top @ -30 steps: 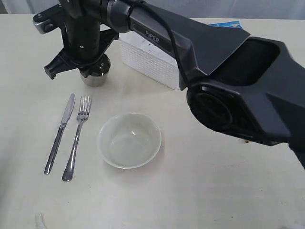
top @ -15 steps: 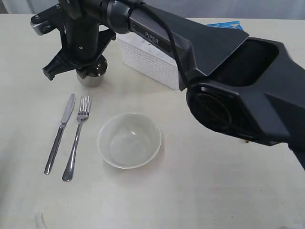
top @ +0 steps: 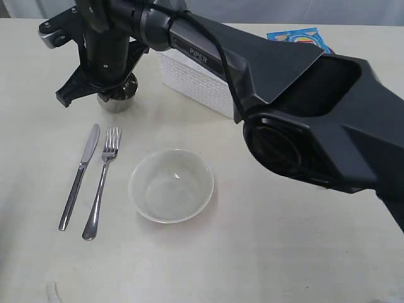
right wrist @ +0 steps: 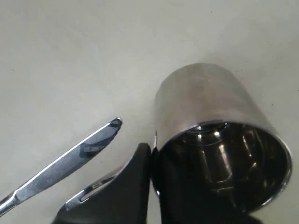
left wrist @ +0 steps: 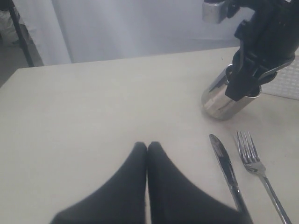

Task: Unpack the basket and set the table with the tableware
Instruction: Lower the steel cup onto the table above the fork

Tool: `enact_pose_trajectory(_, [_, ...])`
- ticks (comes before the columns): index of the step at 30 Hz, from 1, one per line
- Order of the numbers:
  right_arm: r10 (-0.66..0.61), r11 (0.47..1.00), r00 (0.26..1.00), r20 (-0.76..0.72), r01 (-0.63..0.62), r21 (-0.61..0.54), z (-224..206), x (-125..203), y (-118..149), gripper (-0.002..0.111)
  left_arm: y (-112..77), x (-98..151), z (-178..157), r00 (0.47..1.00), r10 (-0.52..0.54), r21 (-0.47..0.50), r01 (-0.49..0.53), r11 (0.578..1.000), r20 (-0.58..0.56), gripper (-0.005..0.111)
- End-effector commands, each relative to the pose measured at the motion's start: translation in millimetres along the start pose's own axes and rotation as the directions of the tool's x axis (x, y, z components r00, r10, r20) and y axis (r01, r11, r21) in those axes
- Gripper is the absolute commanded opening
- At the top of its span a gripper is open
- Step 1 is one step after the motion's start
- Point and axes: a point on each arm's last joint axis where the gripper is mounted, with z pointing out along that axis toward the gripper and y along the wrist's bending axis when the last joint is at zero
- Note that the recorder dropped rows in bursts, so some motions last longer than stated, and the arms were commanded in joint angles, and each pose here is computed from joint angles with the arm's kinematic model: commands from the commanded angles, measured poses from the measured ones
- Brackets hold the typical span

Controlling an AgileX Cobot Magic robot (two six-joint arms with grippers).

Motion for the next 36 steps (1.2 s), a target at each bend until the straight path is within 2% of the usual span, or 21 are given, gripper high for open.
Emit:
enact_pose_trajectory(1, [-0.015,1.0,1.0,-0.001,0.015,0.016,-3,-1,-4,-0.001,-0.4,1,0,1.0,-0.003,0.006,0.003,1.0,0.0,0.0])
enact_pose_trajectory(9, [-0.142,0.99,0.99,-0.017,0.142,0.014,-33,-2,-5,-0.001,-0.2,1,0,1.0,0.002,0.004,-0.002,1.0,0.001,0.0])
enact_pose_trajectory(14, [-0.215,0.976,0.977,-0.015,0.215,0.013,-37,-3,-5,-0.001,-0.2,1,0,1.0,0.002,0.004,-0.002,1.0,0.001,0.0])
enact_pose_trajectory(36, [-0.217,0.976,0.976,-0.008,0.217,0.015,-9,-1,-4,-0.001,-0.2,1,0,1.0,0.002,0.004,-0.002,1.0,0.001,0.0])
